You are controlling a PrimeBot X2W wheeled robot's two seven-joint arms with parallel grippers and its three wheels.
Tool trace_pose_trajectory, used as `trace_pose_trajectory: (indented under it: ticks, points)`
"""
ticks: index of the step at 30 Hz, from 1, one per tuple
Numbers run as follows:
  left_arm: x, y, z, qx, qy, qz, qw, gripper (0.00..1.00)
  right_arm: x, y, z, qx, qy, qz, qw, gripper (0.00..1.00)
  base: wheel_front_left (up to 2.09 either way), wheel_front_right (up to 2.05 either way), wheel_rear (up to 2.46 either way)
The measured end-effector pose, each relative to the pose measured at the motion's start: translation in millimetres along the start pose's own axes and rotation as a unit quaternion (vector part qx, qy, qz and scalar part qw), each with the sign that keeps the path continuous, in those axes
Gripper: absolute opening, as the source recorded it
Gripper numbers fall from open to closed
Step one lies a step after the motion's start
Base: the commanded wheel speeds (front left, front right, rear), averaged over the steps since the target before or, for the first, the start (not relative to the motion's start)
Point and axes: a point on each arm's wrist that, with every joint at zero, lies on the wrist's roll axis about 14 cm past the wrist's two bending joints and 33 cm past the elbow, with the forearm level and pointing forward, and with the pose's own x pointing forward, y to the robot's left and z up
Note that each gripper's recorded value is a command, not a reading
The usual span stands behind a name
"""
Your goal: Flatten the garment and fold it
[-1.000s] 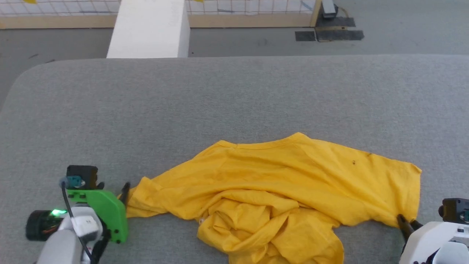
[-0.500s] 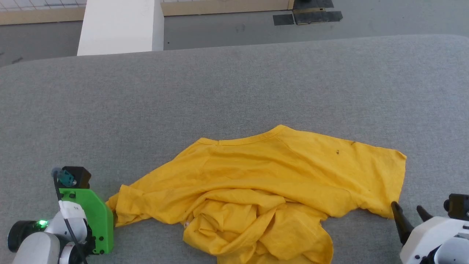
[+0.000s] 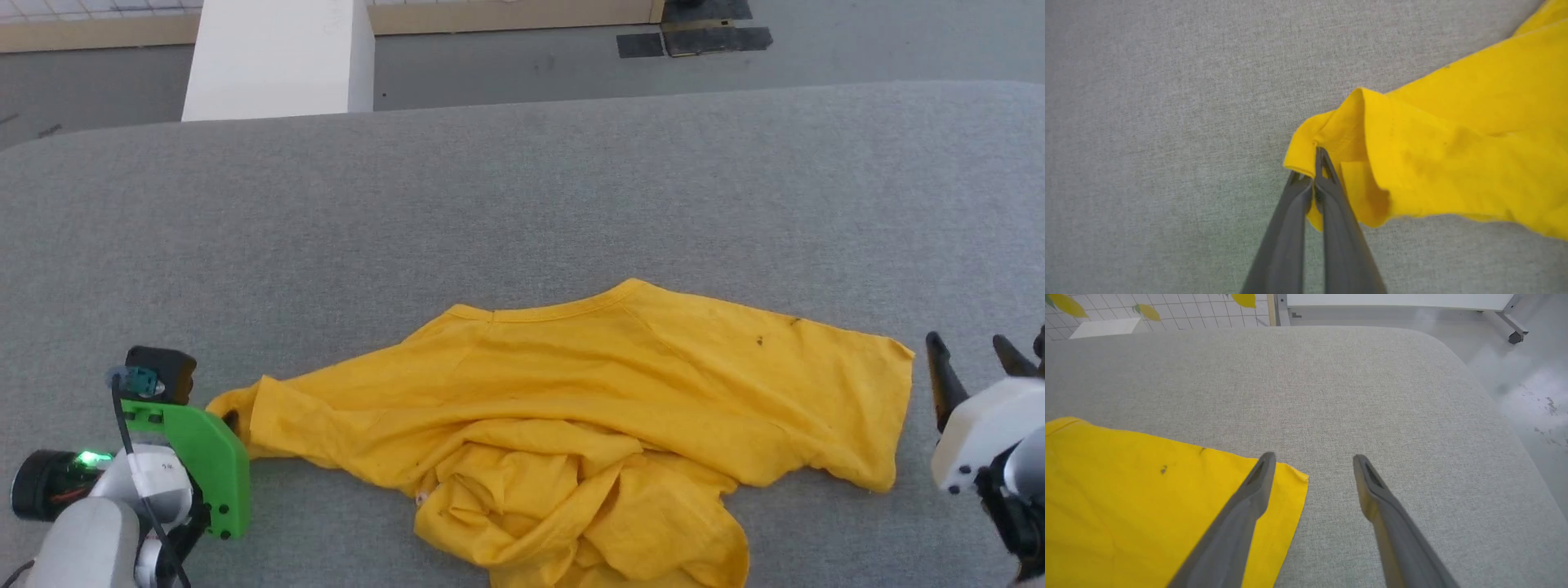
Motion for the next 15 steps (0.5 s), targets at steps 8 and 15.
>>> trace_pose_trajectory:
  ticks: [8, 15]
  points:
    - [5, 5, 0, -0.004, 0.001, 0.003, 1.0, 0.0, 39, 5, -35, 0.026, 0.109, 0.021, 0.993, 1.0, 0.0, 0.0, 0.0]
    - [8, 6, -4, -0.009, 0.009, 0.001, 1.0, 0.0, 50, 24, -65, 0.04, 0.236, 0.05, 0.97, 1.0, 0.0, 0.0, 0.0]
